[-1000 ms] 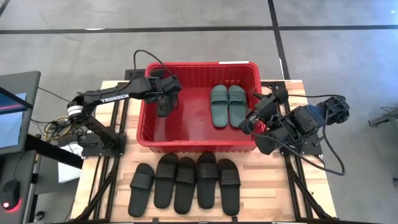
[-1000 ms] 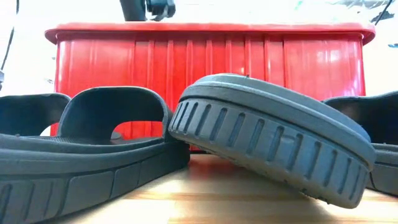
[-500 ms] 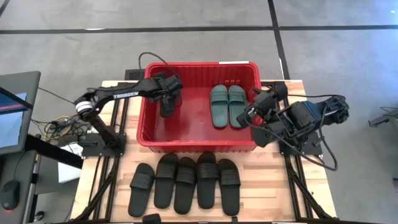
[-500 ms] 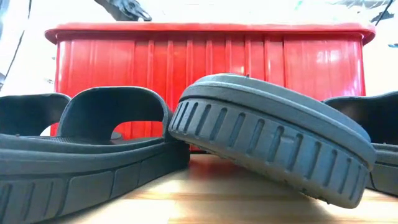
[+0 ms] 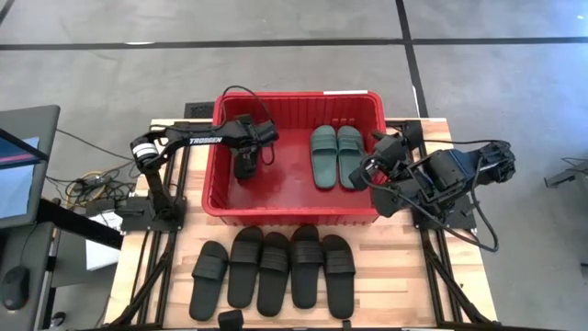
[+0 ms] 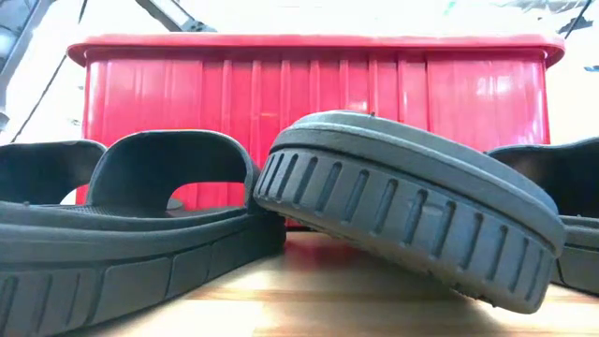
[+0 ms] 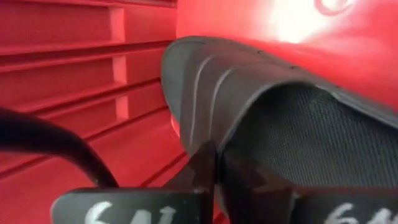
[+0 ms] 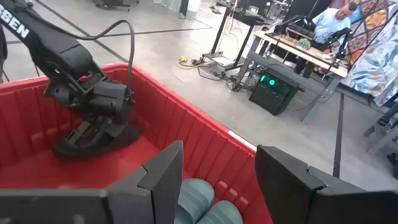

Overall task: Pick and place slides into bin
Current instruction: Put the black slipper into the red organizer bin

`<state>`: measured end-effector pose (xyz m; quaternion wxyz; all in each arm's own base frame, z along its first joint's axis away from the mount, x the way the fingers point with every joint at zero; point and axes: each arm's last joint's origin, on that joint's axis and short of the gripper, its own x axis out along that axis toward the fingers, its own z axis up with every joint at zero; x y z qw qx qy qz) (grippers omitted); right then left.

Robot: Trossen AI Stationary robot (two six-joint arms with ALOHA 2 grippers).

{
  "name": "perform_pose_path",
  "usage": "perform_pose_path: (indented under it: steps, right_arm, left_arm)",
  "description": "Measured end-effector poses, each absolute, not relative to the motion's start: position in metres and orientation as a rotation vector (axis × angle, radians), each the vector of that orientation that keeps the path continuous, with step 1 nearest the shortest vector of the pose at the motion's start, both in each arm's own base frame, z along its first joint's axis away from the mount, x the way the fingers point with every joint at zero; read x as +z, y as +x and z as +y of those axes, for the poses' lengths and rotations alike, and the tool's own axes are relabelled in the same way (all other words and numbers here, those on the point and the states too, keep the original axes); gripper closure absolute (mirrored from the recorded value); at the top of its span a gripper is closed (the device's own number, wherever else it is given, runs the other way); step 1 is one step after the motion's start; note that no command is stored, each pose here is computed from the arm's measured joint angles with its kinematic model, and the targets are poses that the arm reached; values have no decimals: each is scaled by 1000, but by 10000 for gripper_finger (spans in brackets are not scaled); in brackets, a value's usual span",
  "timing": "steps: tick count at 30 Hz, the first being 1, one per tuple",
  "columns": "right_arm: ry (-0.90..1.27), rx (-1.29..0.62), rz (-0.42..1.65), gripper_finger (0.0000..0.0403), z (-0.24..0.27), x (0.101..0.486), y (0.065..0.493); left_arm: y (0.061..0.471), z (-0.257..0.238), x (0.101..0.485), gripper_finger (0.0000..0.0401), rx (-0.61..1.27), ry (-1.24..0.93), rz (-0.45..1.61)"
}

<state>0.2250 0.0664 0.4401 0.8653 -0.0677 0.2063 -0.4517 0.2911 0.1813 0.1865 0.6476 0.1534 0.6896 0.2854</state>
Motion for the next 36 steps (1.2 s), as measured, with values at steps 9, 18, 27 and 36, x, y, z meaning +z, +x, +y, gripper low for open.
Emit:
perform_pose_path:
  steps: [9, 18, 27, 36]
  right_arm:
    - [-142, -945, 435, 217, 66, 440, 225]
    - [-148, -945, 440, 217, 66, 440, 225]
    - [-147, -945, 440, 217, 66, 440, 225]
    - [-146, -943, 443, 217, 66, 440, 225]
  left_arm:
    - [287, 187, 186, 401, 626, 360, 1587]
    - [287, 188, 185, 357, 613, 325, 1573]
    - [287, 187, 184, 284, 578, 280, 1564]
    - [286, 186, 183, 229, 540, 271, 1574]
